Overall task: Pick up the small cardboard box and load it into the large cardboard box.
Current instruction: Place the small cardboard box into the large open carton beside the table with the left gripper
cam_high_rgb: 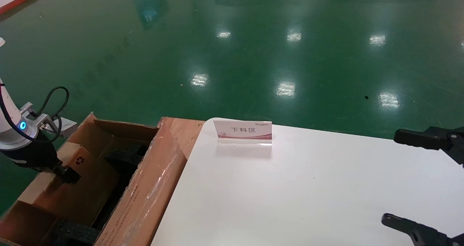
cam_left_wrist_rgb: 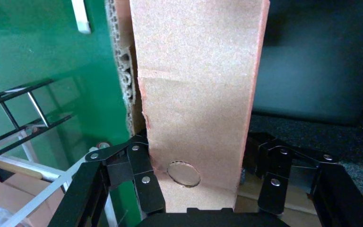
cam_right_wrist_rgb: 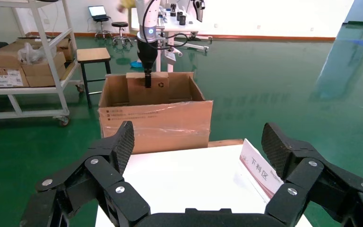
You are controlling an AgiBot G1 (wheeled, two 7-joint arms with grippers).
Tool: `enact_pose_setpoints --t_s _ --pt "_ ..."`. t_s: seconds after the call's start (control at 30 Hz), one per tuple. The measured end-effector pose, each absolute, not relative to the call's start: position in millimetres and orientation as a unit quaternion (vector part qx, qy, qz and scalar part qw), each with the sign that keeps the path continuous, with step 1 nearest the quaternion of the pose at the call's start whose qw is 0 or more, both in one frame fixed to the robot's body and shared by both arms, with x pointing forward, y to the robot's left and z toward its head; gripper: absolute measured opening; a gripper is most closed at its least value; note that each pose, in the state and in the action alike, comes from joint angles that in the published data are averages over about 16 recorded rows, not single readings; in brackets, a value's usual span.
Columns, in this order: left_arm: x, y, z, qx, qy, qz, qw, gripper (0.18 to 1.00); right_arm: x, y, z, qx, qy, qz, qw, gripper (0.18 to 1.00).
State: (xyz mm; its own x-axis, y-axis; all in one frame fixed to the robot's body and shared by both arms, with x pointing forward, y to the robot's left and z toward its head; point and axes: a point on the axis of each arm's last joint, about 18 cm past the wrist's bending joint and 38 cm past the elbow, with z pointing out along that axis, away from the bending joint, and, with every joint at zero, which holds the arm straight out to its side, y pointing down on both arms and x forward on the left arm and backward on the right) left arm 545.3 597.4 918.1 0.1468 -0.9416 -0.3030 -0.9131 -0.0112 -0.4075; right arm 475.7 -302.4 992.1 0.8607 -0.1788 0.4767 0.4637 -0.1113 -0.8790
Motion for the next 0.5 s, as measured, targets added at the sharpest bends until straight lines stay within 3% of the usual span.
enact_pose_setpoints --t_s 0.3,0.5 --pt "544.9 597.4 918.0 -0.711 0.652 -0.027 0.261 0.327 475.7 -302.4 992.1 -0.704 -0.101 -0.244 0.659 1.001" --pt "544.2 597.9 918.7 -0.711 0.652 -0.027 0.262 0.393 475.7 -302.4 992.1 -0.704 -0.101 -0.244 0.659 1.001"
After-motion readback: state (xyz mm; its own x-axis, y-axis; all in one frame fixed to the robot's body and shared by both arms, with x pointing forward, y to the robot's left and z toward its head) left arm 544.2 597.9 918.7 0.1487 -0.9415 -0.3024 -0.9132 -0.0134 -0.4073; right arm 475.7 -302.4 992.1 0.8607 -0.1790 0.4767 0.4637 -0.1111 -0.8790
